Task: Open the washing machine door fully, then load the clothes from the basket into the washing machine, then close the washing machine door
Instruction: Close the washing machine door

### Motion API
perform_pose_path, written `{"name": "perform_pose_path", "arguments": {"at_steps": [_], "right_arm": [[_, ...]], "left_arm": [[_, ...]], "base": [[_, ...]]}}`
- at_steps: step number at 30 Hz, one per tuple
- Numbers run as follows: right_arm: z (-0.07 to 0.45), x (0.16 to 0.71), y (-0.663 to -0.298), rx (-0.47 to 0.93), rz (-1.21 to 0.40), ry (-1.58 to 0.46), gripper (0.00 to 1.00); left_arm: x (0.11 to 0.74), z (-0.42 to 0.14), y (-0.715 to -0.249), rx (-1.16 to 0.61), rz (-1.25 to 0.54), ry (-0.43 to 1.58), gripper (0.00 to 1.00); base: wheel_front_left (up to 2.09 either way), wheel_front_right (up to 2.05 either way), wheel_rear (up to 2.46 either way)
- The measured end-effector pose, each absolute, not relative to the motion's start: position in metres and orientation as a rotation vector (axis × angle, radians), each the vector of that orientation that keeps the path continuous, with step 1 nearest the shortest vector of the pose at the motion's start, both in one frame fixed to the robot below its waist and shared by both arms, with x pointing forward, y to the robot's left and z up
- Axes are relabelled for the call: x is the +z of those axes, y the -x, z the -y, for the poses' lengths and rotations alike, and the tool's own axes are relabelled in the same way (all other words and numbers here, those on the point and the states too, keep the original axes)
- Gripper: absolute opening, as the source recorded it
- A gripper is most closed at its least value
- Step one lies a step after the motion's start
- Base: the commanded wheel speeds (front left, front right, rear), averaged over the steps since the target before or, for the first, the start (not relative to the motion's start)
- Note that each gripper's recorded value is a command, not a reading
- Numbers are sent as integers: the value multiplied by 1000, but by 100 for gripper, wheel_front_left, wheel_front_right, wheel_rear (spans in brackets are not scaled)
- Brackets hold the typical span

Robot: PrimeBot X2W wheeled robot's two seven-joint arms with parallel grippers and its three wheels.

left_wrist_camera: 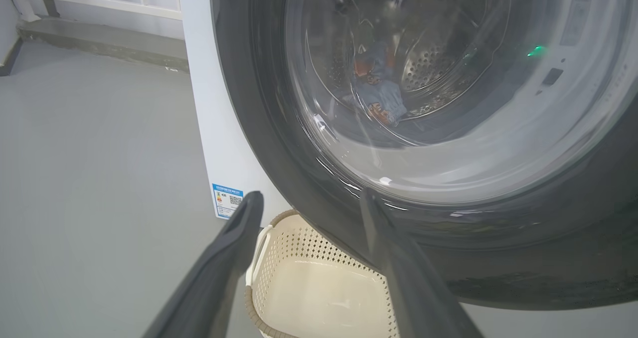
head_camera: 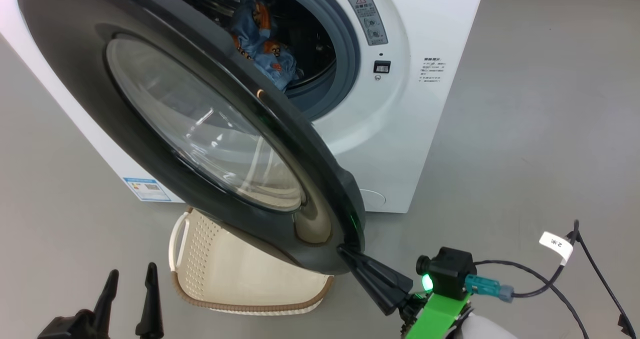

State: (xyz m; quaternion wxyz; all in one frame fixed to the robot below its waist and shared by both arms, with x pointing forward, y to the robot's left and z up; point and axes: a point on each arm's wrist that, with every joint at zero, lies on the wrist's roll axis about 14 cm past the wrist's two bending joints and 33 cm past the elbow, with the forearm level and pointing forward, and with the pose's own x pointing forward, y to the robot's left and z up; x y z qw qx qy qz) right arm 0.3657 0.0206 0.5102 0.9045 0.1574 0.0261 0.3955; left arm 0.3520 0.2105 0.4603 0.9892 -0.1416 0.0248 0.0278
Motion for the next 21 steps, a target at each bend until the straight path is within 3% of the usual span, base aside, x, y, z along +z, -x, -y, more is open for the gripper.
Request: {"name": "perform_pose_path", "arguments": {"at_steps": [21], "right_arm": [[22, 527, -444, 603, 30, -374, 0]], "left_arm": [[460, -208, -367, 52, -49, 288, 100]], "base": [[0, 0, 0]]}}
